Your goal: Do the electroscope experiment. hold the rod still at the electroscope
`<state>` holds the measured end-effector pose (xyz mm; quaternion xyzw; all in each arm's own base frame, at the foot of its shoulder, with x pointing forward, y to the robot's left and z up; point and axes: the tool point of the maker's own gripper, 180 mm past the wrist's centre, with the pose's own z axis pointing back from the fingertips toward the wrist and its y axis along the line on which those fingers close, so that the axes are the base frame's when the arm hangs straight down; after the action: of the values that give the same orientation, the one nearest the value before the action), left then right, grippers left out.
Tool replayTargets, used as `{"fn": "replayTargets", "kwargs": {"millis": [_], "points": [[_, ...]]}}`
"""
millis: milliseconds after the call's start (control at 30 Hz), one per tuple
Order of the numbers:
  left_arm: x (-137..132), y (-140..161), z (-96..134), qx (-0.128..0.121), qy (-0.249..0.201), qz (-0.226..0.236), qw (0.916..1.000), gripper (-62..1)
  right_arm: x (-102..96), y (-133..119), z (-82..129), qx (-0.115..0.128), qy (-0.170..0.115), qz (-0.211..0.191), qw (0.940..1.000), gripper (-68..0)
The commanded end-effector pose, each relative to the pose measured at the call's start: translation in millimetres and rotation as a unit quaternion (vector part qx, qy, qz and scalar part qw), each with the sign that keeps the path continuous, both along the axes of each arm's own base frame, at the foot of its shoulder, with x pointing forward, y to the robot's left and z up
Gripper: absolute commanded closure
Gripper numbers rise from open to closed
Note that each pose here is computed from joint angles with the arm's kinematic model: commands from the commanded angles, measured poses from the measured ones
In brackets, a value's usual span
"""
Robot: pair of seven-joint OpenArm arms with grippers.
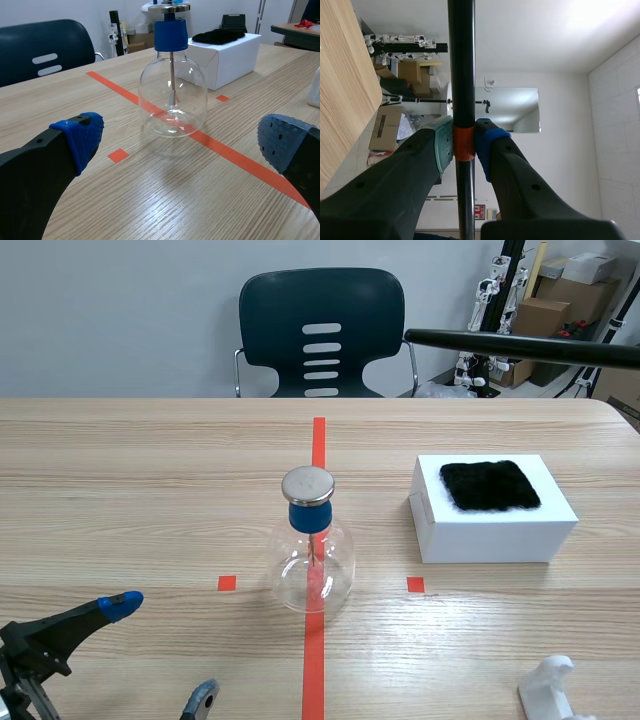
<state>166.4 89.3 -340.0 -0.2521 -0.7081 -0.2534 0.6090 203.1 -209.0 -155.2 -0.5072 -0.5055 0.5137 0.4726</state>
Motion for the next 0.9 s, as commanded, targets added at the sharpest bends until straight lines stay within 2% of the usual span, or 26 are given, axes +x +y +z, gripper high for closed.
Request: {"fn": "replayTargets", "kwargs": {"millis": [0,633,867], "points": [[1.6,0.3,5.3,-0.008,-0.009,0.001,0.9999,-62.3,1.2,-0.3,9.4,-0.005,-0.016,0.000,0.9999,-1.1],[1.6,0.3,5.3,-0.008,-0.009,0.001,0.9999,-62.3,1.2,-0.3,9.4,-0.005,-0.016,0.000,0.9999,-1.1],[1.6,0.3,5.3,-0.008,-0.009,0.001,0.9999,-62.3,1.2,1.0,8.3,-0.018,-0.014,0.003,0.9997,-1.1]]}}
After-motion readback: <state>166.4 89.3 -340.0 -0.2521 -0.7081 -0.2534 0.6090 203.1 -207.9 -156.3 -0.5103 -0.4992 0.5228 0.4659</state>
